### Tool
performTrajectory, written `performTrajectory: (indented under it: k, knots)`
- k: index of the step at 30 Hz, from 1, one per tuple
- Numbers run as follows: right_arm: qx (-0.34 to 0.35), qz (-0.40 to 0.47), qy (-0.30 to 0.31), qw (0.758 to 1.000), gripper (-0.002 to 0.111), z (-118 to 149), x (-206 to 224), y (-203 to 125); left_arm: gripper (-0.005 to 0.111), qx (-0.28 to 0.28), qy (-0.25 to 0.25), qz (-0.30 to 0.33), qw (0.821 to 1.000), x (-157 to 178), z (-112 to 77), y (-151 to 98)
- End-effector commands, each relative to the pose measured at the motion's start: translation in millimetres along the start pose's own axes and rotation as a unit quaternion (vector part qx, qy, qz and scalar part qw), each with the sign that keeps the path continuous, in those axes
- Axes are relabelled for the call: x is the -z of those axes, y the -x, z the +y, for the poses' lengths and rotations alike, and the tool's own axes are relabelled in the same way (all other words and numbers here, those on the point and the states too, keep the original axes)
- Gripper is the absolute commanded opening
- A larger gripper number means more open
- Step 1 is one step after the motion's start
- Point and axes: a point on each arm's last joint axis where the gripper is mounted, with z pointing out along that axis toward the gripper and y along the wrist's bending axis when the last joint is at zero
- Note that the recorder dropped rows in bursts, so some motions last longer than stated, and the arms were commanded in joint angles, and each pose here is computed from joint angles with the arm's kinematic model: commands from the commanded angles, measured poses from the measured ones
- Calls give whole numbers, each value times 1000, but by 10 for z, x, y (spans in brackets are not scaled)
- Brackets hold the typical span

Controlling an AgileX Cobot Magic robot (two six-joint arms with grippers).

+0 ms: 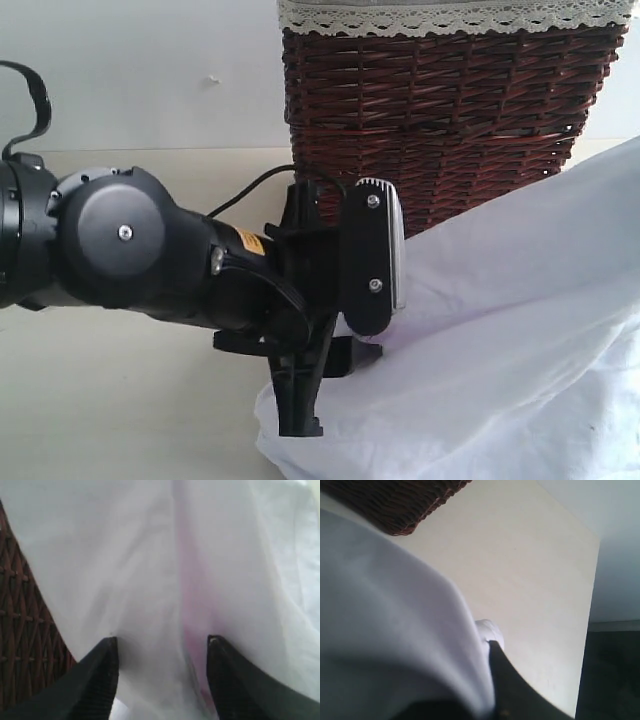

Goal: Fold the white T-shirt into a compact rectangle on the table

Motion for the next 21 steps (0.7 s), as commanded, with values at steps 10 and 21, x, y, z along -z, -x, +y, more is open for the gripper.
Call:
performTrajectory:
  k: [10,21]
  knots:
    - [-7,-10,29,1000,4,7,80,-58,42,36,143,24,989,-277,145,-229]
    - [17,-17,-27,999,4,-108,106,-72,0,-23,402,131,906,370,661,-268]
